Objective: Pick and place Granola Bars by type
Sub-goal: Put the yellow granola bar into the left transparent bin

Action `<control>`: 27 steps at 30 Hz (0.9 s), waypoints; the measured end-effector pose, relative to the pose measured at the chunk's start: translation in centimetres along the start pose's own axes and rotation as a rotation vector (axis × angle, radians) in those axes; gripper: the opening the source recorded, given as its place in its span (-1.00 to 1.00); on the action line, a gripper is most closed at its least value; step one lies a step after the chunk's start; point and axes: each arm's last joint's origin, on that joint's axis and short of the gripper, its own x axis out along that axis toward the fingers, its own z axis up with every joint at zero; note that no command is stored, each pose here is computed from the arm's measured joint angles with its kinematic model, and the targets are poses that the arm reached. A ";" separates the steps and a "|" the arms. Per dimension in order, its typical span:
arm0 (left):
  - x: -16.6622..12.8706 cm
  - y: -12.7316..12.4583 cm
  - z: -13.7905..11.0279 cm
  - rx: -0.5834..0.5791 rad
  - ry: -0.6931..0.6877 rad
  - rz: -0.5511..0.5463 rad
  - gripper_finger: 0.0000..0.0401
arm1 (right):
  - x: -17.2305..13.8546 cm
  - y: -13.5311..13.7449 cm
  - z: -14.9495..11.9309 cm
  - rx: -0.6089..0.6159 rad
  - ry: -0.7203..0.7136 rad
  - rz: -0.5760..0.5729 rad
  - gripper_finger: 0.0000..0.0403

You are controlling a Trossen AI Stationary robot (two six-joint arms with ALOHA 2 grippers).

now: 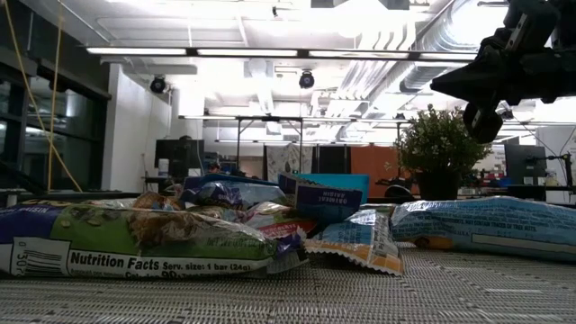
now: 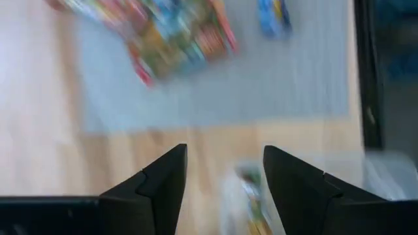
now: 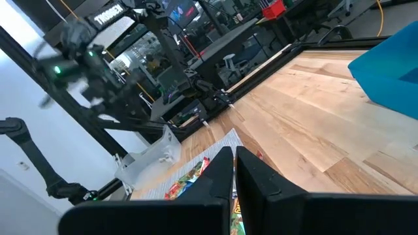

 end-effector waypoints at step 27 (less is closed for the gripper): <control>13.1 2.8 10.1 1.394 0.020 0.040 -0.04 | 0.0 0.0 0.0 0.000 0.001 -0.001 -1.00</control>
